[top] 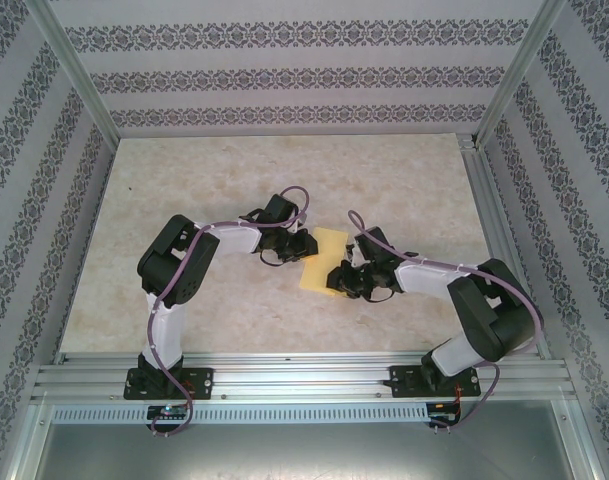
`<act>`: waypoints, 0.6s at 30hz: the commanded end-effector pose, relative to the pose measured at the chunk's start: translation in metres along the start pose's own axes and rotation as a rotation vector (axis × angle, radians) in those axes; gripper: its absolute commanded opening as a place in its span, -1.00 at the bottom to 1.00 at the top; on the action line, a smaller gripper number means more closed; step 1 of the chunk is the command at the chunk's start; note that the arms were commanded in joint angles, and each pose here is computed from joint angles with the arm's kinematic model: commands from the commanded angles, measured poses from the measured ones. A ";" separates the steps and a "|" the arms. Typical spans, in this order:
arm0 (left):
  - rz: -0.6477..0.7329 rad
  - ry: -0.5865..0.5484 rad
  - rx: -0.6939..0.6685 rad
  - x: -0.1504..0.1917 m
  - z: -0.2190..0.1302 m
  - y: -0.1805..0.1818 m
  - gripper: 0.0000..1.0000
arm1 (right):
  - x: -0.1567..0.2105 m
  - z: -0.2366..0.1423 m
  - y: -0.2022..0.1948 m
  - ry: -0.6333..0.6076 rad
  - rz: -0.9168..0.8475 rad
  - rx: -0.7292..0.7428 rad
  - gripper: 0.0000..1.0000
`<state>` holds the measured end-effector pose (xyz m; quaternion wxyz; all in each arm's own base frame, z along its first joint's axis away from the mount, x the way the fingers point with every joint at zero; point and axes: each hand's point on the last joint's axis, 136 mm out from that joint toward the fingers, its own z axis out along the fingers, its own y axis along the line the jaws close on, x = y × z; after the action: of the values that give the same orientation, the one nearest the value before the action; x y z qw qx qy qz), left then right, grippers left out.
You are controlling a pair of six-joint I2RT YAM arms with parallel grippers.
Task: Fold a paper plane with a square sheet of paper (pick it up from the middle)
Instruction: Fold the square sheet of paper in half at the center of the table.
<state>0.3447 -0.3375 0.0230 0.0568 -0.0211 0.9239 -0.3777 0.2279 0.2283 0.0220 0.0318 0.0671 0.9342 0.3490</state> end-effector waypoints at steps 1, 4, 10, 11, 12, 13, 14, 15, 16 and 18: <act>-0.007 0.045 -0.075 0.017 0.014 0.021 -0.58 | 0.008 0.009 -0.023 0.015 0.035 0.071 -0.53; -0.006 0.045 -0.072 0.017 0.013 0.020 -0.58 | 0.004 0.006 -0.018 0.011 0.018 0.074 -0.52; 0.017 0.013 -0.025 0.011 -0.003 -0.001 -0.52 | -0.035 -0.033 0.004 -0.119 -0.040 0.094 -0.30; 0.023 0.000 -0.016 0.010 -0.008 -0.007 -0.50 | -0.043 -0.040 0.000 -0.144 -0.040 0.122 -0.23; 0.032 -0.019 -0.009 0.007 -0.015 -0.013 -0.47 | -0.050 -0.045 -0.007 -0.158 -0.039 0.155 -0.20; 0.038 -0.035 -0.008 0.006 -0.021 -0.017 -0.43 | -0.058 -0.049 -0.012 -0.173 -0.036 0.187 -0.16; 0.046 -0.055 -0.005 0.003 -0.029 -0.022 -0.34 | -0.066 -0.052 -0.019 -0.185 -0.037 0.222 -0.04; 0.053 -0.078 -0.002 0.001 -0.036 -0.026 -0.22 | -0.076 -0.052 -0.019 -0.192 -0.046 0.233 -0.01; 0.056 -0.100 -0.003 -0.001 -0.043 -0.029 -0.18 | -0.083 -0.051 -0.018 -0.193 -0.050 0.239 -0.01; 0.055 -0.131 -0.009 -0.003 -0.055 -0.029 -0.13 | -0.096 -0.048 -0.017 -0.199 -0.057 0.258 0.05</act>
<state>0.3378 -0.3291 0.0553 0.0884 -0.0205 0.9233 -0.3731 0.3074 0.1804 0.0595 0.1260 0.0967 0.9510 0.2652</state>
